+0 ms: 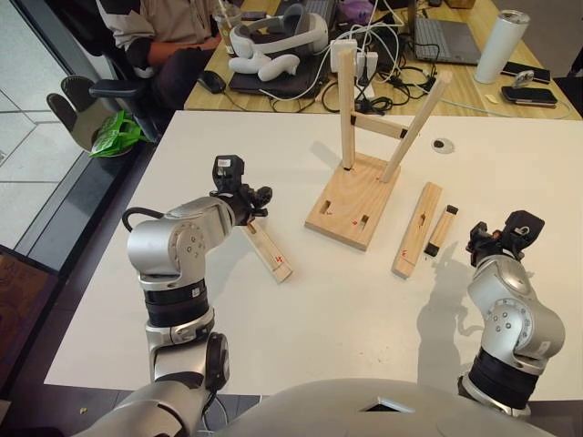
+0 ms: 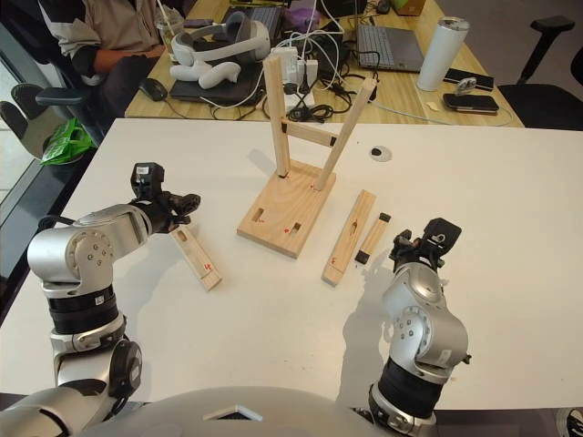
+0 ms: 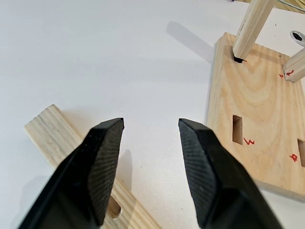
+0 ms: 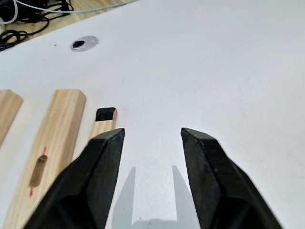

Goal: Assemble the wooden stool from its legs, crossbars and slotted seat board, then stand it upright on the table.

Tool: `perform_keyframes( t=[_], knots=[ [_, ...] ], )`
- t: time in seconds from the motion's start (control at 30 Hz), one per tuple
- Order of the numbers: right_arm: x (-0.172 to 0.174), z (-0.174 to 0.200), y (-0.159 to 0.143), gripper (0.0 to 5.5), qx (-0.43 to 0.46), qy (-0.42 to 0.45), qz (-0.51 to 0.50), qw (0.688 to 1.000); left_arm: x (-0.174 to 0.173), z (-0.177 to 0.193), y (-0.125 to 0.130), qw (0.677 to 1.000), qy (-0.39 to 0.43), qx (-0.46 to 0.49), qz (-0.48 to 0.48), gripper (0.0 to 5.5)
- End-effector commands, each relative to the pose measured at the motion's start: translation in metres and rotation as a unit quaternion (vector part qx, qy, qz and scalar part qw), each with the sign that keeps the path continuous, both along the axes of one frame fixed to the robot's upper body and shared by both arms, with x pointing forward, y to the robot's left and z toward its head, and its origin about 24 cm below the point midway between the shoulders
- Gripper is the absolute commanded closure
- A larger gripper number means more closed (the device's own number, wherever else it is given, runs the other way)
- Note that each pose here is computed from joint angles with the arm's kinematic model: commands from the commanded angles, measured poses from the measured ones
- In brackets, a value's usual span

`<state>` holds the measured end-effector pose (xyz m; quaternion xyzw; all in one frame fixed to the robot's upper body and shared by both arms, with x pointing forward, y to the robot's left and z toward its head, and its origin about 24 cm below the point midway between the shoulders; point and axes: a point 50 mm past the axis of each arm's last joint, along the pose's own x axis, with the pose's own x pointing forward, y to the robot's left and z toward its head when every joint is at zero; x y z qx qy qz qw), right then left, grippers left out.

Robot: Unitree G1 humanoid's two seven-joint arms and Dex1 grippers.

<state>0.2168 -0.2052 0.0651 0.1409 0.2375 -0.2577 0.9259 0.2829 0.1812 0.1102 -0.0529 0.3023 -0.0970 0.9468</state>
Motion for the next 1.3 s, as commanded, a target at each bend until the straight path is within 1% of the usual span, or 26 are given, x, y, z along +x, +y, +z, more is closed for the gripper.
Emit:
perform_keyframes(
  t=[0.03, 0.1, 0.2, 0.3, 0.37, 0.43, 0.5, 0.63, 0.77, 0.87, 1.03, 1.17, 1.3],
  knots=[
    [0.022, -0.010, 0.042, 3.28, 0.120, -0.005, 0.012, 0.993, 0.007, 0.007, -0.004, 1.000, -0.006, 0.015, -0.018, 3.39],
    [0.026, -0.012, 0.047, 3.28, 0.116, -0.002, 0.029, 0.993, 0.006, 0.004, -0.005, 1.000, -0.005, 0.021, -0.021, 3.39],
    [0.027, -0.012, 0.056, 2.84, 0.102, -0.005, 0.049, 0.994, 0.006, 0.004, -0.009, 0.999, -0.006, 0.025, -0.033, 3.39],
    [0.028, -0.018, 0.067, 2.37, 0.129, 0.009, 0.060, 0.990, 0.007, 0.004, -0.005, 0.999, -0.009, 0.033, -0.021, 3.39],
    [0.029, -0.026, 0.074, 1.93, 0.149, 0.027, 0.064, 0.986, 0.009, 0.005, -0.005, 0.999, -0.012, 0.031, -0.023, 3.39],
    [0.029, -0.034, 0.076, 1.93, 0.161, 0.044, 0.056, 0.984, 0.010, 0.006, -0.007, 0.999, -0.013, 0.032, -0.029, 3.39],
    [0.031, -0.042, 0.081, 1.93, 0.176, 0.064, 0.065, 0.980, 0.010, 0.004, -0.002, 0.999, -0.010, 0.035, -0.020, 3.39],
    [0.037, -0.052, 0.087, 1.93, 0.164, 0.086, 0.095, 0.978, 0.012, 0.005, -0.004, 0.999, -0.012, 0.035, -0.017, 3.39],
    [0.043, -0.052, 0.098, 1.93, 0.149, 0.100, 0.128, 0.975, 0.006, 0.003, -0.004, 0.999, -0.011, 0.032, -0.012, 3.39],
    [0.040, -0.053, 0.101, 1.93, 0.158, 0.115, 0.111, 0.974, 0.003, 0.003, -0.007, 1.000, -0.010, 0.026, -0.013, 3.39],
    [0.029, -0.057, 0.103, 2.83, 0.183, 0.151, 0.080, 0.968, 0.002, 0.005, -0.005, 1.000, -0.010, 0.015, -0.006, 3.39],
    [0.029, -0.055, 0.102, 3.52, 0.190, 0.164, 0.076, 0.965, 0.003, 0.008, -0.005, 1.000, -0.016, 0.012, -0.002, 3.39],
    [0.031, -0.054, 0.099, 4.07, 0.186, 0.171, 0.065, 0.965, 0.003, 0.009, -0.005, 1.000, -0.017, 0.008, 0.001, 3.39]
  ],
)
